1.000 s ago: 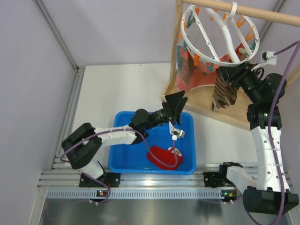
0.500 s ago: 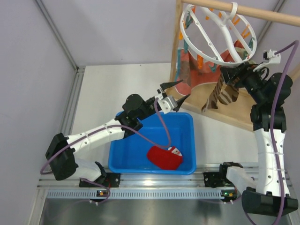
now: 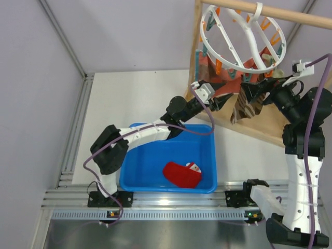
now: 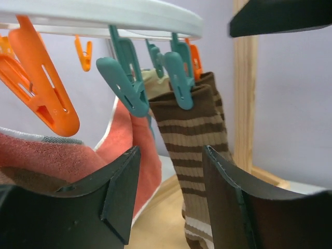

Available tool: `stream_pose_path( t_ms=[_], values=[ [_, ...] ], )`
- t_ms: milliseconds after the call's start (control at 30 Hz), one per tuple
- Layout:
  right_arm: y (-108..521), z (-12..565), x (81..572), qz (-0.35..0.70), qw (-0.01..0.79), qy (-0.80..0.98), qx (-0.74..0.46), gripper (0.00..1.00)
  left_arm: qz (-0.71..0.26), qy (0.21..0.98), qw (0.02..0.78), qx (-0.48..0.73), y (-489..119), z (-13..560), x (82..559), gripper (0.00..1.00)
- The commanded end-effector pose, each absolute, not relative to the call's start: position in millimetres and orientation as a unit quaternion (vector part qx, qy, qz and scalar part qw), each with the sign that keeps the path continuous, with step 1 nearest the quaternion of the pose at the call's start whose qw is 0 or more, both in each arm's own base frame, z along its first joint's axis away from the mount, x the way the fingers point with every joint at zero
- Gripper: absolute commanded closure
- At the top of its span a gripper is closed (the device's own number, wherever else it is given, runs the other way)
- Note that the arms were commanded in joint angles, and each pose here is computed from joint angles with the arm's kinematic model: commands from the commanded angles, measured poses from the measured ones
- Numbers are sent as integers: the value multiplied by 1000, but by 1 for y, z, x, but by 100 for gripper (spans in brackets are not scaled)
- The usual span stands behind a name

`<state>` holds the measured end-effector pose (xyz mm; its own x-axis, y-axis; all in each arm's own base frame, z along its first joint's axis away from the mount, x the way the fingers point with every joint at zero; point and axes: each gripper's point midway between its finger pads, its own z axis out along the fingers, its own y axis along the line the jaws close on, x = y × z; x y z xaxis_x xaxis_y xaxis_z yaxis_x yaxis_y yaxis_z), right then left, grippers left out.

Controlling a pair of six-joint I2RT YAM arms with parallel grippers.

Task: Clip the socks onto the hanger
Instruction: Open the clamp at the hanger.

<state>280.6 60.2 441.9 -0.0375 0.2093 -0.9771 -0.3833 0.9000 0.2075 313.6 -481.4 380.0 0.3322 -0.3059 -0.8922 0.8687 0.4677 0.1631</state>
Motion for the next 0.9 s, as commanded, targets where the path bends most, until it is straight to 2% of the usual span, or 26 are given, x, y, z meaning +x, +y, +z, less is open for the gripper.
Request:
stream_pose_path(
  t_ms=[0,300,467,600,633,733,800,867],
  values=[
    [64,465,262,206,703,674,-96,0,-421,352,802,234,-471,443,323,44],
    [78,468,250,230,699,664,-130,0,-438,333,816,180,-483,454,343,45],
    [85,472,249,255,701,652,-137,4,-449,342,806,177,-489,447,345,52],
    [91,471,254,282,698,645,-135,13,-443,340,805,201,-489,446,339,70],
    [90,469,257,289,694,647,-124,20,-440,340,805,209,-489,447,337,81],
    [88,464,270,296,692,650,-105,34,-421,353,801,238,-489,448,334,95],
    [86,465,275,293,696,648,-100,40,-407,374,793,254,-489,447,335,100],
    [86,465,281,289,699,646,-98,45,-397,393,785,267,-487,445,334,100]
  ],
)
